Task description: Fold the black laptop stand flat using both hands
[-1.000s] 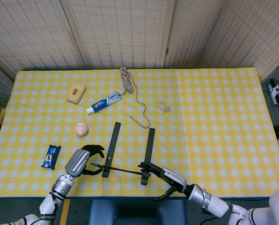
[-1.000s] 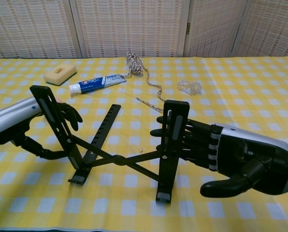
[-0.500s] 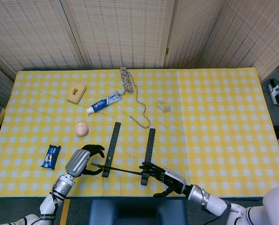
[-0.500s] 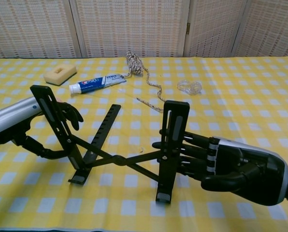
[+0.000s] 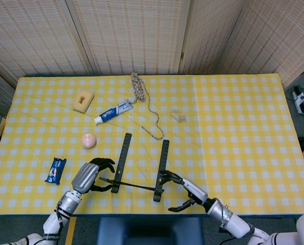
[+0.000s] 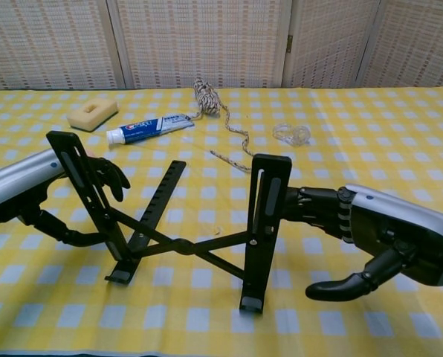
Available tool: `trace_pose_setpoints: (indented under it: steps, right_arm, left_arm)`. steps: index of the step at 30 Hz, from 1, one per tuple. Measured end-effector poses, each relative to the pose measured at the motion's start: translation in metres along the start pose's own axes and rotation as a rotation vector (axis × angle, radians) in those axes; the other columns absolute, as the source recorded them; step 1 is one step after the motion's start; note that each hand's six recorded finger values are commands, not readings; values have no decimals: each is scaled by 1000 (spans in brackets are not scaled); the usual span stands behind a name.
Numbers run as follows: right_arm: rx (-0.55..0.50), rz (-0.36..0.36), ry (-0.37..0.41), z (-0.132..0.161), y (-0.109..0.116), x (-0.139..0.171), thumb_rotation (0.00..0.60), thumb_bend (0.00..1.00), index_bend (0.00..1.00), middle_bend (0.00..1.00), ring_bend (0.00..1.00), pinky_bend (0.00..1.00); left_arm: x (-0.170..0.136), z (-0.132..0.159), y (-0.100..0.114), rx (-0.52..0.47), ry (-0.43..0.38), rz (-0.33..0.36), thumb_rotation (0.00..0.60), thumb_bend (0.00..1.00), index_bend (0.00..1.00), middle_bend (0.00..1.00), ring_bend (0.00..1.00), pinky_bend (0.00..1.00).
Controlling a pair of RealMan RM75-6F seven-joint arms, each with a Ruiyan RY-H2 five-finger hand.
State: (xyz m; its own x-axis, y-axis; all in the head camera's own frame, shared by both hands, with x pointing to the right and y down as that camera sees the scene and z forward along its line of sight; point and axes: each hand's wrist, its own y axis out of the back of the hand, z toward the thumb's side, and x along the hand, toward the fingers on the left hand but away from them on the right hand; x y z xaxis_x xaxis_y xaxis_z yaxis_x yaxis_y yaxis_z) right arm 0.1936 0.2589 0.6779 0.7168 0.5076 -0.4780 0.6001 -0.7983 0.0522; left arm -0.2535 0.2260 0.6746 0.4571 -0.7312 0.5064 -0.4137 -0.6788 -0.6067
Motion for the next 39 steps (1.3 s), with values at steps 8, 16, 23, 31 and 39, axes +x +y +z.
trace_pose_setpoints:
  steps: [8,16,23,31,39]
  right_arm:
    - [163,-130,-114,4,-2,-9,600,166,446,216,141,11]
    - [198,-90,-203,16,-14,-19,600,166,467,222,144,9]
    - [274,-59,-238,26,-15,-23,600,166,493,222,144,2]
    - [357,-47,-290,27,-11,-28,600,258,526,223,145,2]
    - [375,-32,-306,26,-15,-40,600,368,580,235,144,2]
  left_arm:
    - [-2,0,3,-3,1,2,600,227,479,333,274,239]
    - [-4,2,2,2,-1,-2,600,227,478,333,272,239]
    - [-5,3,3,7,-3,2,600,227,477,333,271,238]
    - [-5,3,4,3,-3,5,600,227,477,333,270,238]
    - [-5,2,5,2,-1,11,600,227,476,333,270,237]
